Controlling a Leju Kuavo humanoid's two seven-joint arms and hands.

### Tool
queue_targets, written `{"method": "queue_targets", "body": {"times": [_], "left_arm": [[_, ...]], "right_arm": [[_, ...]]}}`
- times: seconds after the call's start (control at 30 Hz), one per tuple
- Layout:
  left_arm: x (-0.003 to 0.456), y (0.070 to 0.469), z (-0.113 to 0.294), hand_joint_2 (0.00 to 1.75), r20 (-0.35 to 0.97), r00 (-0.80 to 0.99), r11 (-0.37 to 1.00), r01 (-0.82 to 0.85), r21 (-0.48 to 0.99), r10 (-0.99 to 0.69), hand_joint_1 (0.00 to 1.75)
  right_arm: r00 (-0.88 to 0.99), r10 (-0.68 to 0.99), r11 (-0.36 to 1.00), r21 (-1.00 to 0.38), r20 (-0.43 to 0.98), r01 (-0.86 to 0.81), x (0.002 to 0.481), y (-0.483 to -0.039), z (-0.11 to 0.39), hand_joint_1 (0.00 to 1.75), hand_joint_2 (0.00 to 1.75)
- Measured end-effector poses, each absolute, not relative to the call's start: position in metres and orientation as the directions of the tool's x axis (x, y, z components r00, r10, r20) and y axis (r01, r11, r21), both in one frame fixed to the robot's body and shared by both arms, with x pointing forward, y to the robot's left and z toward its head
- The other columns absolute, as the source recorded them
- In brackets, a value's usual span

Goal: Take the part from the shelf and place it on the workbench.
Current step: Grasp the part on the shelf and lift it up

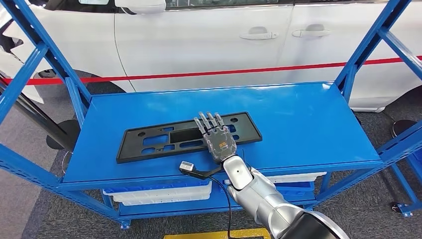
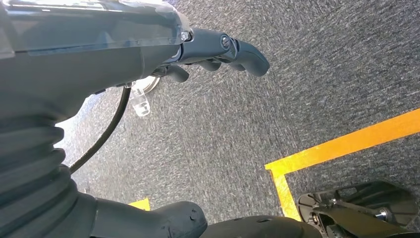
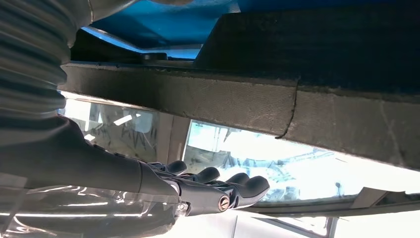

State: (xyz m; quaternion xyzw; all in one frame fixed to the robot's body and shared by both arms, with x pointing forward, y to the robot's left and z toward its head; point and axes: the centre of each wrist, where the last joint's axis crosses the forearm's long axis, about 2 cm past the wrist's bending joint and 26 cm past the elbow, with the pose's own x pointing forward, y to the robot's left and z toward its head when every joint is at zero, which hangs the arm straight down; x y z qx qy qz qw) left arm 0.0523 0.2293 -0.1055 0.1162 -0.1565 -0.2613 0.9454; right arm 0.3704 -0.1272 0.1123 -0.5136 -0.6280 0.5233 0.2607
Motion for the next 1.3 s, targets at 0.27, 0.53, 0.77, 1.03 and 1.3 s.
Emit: {"method": "queue_targets", "body": {"times": [0.27, 0.53, 0.77, 1.03, 1.3], "left_arm": [[0.053, 0.228, -0.105, 1.75, 0.239, 0.807, 0.83, 0.462, 0.313, -0.54, 0.0], [0.053, 0.227, -0.105, 1.75, 0.236, 0.806, 0.828, 0.465, 0.314, -0.542, 0.0], [0.053, 0.224, -0.105, 1.75, 0.238, 0.802, 0.825, 0.471, 0.312, -0.548, 0.0], [0.052, 0.225, -0.105, 1.75, 0.293, 0.803, 0.847, 0.433, 0.31, -0.518, 0.0], [0.053, 0.229, -0.105, 1.75, 0.369, 0.804, 0.875, 0.36, 0.322, -0.467, 0.0]], "right_arm": [[-0.341, 0.915, -0.082, -0.927, -0.215, 0.366, 0.372, -0.129, 0.113, 0.0, 1.75], [-0.368, 0.909, -0.05, -0.93, -0.193, 0.364, 0.37, -0.129, 0.112, 0.0, 1.75], [-0.386, 0.918, 0.044, -0.943, -0.091, 0.329, 0.364, -0.13, 0.109, 0.0, 1.75], [-0.394, 0.918, 0.086, -0.946, -0.047, 0.313, 0.362, -0.132, 0.108, 0.0, 1.75], [-0.378, 0.924, 0.077, -0.942, -0.056, 0.326, 0.357, -0.132, 0.106, 0.0, 1.75]]}}
